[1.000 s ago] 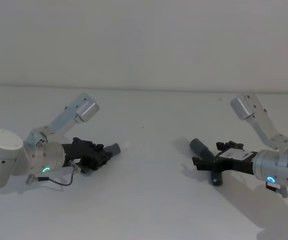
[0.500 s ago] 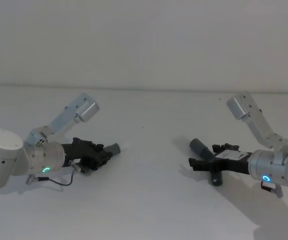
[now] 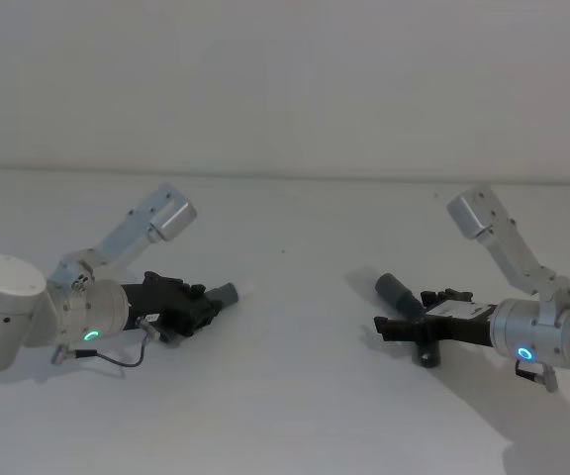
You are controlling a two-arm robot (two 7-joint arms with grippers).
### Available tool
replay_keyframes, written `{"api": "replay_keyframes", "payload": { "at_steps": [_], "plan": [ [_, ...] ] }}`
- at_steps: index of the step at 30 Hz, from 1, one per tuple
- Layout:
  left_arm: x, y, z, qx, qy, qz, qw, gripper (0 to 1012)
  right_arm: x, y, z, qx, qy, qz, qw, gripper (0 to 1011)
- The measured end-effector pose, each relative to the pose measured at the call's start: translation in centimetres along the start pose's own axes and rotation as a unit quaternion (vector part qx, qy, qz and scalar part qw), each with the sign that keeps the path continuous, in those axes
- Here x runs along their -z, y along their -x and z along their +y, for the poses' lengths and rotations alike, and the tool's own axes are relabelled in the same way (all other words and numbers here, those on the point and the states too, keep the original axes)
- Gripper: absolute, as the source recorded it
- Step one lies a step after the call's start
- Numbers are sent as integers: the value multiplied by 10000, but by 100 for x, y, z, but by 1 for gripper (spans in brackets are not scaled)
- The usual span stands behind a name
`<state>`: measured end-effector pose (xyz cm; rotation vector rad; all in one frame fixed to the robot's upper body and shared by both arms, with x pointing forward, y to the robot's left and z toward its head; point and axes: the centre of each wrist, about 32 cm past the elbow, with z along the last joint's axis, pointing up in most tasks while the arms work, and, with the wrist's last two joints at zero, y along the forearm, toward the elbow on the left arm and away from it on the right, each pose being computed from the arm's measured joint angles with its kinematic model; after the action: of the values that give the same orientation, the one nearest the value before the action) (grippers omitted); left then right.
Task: Use both hands to pick up one end of the pipe from the table, align the ends, and insert them.
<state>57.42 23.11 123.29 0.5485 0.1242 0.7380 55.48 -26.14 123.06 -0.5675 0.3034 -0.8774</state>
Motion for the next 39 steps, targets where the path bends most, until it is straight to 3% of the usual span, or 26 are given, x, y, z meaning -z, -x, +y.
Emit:
{"api": "replay_keyframes", "payload": {
  "at_steps": [37,39],
  "plan": [
    [0,0,0,0,-1,0,10000,334,28,-46,24,39,78,86,9999,1001],
    [0,0,0,0,0,0,10000,334,28,-46,24,39,80,87,9999,947]
  ]
}}
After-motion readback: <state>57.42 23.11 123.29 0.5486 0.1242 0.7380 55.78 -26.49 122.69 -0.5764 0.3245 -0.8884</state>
